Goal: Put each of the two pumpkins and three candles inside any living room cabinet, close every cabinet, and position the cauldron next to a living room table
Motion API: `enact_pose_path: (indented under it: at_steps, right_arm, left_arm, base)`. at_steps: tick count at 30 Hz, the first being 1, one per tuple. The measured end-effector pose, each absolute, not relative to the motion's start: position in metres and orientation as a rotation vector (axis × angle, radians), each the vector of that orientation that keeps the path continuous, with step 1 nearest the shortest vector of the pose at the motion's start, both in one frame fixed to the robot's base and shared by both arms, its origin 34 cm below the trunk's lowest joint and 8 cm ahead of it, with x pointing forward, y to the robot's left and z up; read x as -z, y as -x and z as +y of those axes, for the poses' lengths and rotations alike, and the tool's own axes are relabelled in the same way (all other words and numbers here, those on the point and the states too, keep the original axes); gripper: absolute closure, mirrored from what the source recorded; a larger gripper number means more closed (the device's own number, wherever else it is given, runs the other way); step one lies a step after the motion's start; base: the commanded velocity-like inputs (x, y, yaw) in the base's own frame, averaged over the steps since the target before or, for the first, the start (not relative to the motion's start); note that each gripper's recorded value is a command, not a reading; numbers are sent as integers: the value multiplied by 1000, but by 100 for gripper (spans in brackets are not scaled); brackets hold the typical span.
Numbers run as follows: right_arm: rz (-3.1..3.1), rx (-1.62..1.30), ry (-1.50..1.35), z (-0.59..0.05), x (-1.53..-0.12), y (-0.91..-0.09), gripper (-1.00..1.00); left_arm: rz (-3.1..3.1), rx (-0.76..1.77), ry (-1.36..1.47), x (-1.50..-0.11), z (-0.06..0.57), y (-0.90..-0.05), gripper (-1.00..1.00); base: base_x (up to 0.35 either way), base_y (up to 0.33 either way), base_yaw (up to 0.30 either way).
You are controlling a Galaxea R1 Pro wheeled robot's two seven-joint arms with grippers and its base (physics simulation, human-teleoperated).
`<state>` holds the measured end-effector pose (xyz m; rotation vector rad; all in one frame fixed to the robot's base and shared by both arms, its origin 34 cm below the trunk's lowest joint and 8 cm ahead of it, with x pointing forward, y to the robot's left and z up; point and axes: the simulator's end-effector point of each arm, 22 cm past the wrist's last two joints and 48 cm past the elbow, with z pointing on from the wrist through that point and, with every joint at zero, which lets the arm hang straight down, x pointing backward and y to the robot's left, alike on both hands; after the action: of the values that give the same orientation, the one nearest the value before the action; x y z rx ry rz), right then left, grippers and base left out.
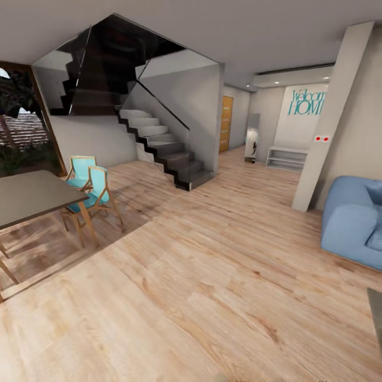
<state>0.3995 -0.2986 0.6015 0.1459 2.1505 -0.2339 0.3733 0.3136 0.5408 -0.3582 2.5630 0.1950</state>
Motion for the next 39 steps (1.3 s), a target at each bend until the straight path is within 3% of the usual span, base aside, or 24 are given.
enact_pose_path:
  at_steps: [7, 39]
  right_arm:
    - [2148, 229, -142, -296, -601, -401, -100]
    - [2151, 222, -129, -294, -550, -401, -100]
  left_arm:
    - [2560, -198, 360, -540, 314, -375, -100]
    - [2559, -205, 363, -491, 315, -375, -100]
  base:
    - [0, 0, -216]
    - [0, 0, -2]
